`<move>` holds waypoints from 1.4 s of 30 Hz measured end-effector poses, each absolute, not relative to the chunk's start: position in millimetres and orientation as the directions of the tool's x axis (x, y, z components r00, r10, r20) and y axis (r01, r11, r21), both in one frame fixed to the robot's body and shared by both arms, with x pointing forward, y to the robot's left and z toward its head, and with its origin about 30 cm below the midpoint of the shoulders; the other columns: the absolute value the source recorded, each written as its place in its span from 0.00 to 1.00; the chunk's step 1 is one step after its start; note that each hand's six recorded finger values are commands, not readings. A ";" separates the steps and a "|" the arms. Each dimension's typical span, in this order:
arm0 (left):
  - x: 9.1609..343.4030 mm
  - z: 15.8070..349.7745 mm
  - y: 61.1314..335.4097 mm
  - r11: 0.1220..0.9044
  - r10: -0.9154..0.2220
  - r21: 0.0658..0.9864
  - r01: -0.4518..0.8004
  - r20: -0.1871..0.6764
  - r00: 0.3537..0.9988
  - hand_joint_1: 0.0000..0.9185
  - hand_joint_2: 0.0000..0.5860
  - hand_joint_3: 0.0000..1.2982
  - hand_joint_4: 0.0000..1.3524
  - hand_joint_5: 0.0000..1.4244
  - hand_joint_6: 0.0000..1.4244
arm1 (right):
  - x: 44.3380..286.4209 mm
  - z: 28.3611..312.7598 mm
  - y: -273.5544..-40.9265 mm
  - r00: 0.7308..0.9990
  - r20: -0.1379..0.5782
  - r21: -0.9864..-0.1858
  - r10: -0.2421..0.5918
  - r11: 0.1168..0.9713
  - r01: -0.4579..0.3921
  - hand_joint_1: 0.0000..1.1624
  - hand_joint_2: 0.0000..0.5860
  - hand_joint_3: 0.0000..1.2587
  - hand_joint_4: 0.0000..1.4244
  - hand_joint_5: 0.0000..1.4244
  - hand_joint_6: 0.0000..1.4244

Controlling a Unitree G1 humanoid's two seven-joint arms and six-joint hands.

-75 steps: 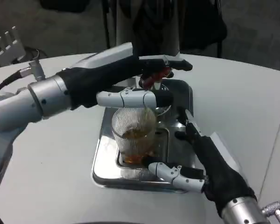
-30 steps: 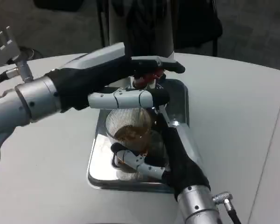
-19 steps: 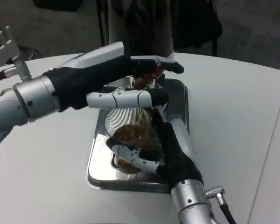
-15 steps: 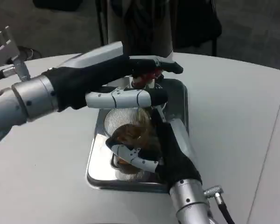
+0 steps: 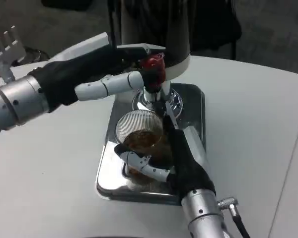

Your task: Grasp the cup under the faucet to collect the drink, then remove the cup.

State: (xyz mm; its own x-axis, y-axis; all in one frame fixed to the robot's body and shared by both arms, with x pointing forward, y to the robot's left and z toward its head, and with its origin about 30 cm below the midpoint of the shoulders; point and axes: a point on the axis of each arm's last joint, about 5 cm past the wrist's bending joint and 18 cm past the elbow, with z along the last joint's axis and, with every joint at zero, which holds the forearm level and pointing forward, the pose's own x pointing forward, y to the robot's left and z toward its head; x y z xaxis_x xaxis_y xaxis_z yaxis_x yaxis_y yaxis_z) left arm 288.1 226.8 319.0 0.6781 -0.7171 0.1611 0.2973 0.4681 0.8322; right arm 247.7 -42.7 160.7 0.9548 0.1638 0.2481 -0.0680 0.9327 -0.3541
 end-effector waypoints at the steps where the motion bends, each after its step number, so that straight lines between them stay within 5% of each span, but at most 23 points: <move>1: 288.7 318.6 227.3 0.500 -0.713 0.810 0.307 0.183 0.677 0.00 0.28 0.17 0.10 0.14 0.20 | 247.9 160.7 -43.1 0.955 0.248 -0.352 0.161 0.934 -0.066 0.67 0.35 0.00 0.04 0.11 0.13; 18: 275.3 334.6 227.2 0.691 -0.654 0.663 0.288 0.405 0.639 0.00 0.30 0.20 0.14 0.18 0.23 | 248.8 155.5 -42.6 0.959 0.246 -0.347 0.143 0.937 -0.051 0.67 0.35 0.00 0.05 0.12 0.12; 36: 255.9 342.1 239.9 0.719 -0.629 0.645 0.258 0.446 0.637 0.00 0.31 0.22 0.15 0.18 0.24 | 252.3 146.4 -36.0 0.968 0.232 -0.329 0.098 0.944 -0.016 0.67 0.35 0.00 0.10 0.18 0.16; 42: 251.6 341.8 244.8 0.722 -0.619 0.647 0.245 0.445 0.647 0.00 0.31 0.22 0.16 0.18 0.24 | 250.4 141.0 -30.4 0.965 0.256 -0.344 0.058 0.938 0.035 0.69 0.36 0.12 0.20 0.27 0.23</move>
